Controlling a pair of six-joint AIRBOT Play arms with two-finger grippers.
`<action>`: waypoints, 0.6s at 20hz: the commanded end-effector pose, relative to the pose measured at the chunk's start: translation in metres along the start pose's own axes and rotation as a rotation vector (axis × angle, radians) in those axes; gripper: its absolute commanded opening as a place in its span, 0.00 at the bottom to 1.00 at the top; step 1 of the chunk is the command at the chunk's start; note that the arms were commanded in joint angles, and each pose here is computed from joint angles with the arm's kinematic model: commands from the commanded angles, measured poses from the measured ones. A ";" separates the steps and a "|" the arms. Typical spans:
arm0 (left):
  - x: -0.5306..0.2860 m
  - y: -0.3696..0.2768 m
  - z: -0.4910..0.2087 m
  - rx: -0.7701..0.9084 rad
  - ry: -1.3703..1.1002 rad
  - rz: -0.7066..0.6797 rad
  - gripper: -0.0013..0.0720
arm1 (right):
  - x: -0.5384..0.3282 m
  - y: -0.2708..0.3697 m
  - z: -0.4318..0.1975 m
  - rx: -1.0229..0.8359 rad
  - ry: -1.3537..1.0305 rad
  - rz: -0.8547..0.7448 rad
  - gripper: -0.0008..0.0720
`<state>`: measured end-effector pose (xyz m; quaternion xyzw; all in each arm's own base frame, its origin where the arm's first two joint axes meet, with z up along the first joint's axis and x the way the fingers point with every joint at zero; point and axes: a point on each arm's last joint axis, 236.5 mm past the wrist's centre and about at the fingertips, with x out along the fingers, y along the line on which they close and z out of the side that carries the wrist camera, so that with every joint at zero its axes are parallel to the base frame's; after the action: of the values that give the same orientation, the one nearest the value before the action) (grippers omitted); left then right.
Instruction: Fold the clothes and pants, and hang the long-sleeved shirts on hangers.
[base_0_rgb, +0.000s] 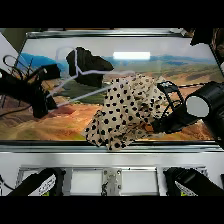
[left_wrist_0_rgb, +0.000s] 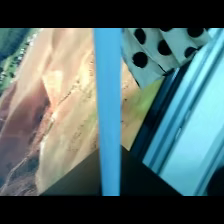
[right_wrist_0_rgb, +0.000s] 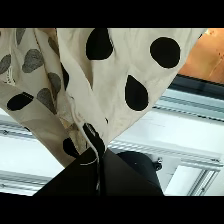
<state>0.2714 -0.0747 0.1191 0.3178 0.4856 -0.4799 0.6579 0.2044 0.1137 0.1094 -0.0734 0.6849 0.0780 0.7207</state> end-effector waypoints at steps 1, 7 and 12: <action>0.029 -0.057 -0.024 0.094 0.008 -0.139 0.03 | 0.000 0.000 0.000 -0.001 0.002 0.000 0.04; 0.071 -0.122 -0.037 0.107 -0.073 -0.293 0.03 | 0.000 0.000 0.000 -0.001 0.002 0.000 0.04; 0.102 -0.127 -0.035 0.130 -0.093 -0.293 0.03 | 0.000 0.000 0.000 -0.001 0.002 0.000 0.04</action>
<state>0.1506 -0.1088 0.0323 0.2595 0.4808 -0.6031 0.5812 0.2044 0.1137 0.1094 -0.0734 0.6849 0.0780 0.7207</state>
